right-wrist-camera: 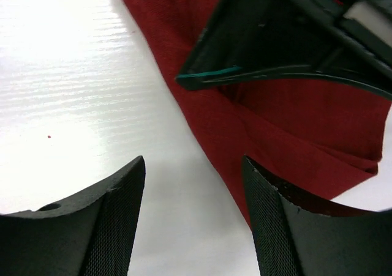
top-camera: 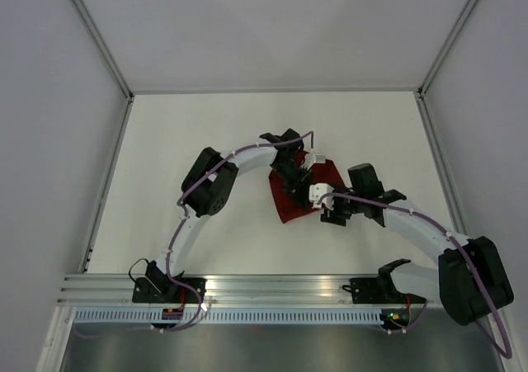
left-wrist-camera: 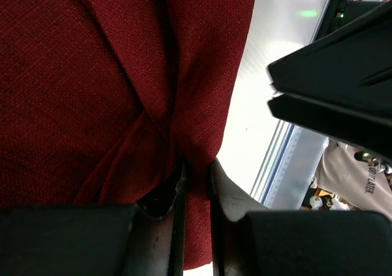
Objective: Fold the napkin, place the utensils inside, and roll it up
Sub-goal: Roll the napkin at the center of the board.
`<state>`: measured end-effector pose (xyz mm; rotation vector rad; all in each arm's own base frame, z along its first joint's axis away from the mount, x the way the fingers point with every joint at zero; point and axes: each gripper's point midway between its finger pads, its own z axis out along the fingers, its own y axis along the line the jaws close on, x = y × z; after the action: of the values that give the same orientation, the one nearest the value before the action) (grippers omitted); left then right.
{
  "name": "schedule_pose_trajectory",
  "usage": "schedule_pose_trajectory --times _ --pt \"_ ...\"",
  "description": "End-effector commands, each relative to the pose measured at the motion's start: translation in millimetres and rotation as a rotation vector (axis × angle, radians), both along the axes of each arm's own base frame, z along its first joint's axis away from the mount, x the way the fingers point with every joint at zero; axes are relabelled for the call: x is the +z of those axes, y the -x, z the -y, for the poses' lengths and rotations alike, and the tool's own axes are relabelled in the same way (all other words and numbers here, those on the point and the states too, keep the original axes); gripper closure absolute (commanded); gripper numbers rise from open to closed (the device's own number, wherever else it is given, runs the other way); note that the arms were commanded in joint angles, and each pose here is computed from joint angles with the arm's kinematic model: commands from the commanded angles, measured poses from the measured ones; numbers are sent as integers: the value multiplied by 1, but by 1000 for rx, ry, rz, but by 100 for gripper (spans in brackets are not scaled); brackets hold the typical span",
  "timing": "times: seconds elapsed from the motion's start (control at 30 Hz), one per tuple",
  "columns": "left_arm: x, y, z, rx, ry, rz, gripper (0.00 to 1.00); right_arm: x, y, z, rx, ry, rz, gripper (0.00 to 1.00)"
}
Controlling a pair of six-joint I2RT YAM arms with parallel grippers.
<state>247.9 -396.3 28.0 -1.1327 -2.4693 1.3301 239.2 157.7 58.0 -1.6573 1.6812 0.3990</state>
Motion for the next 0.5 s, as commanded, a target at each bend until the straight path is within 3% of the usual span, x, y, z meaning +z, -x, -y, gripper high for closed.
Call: schedule_pose_trajectory --times 0.0,0.27,0.47 --pt "-13 -2 -10 27 -76 -51 98 2 -18 -8 50 49 156 30" --pt "-12 -1 -10 8 -65 -59 98 -11 -18 -18 104 111 246 29" --pt "-10 0 -10 0 -59 -60 98 -31 -10 -23 151 161 226 29"
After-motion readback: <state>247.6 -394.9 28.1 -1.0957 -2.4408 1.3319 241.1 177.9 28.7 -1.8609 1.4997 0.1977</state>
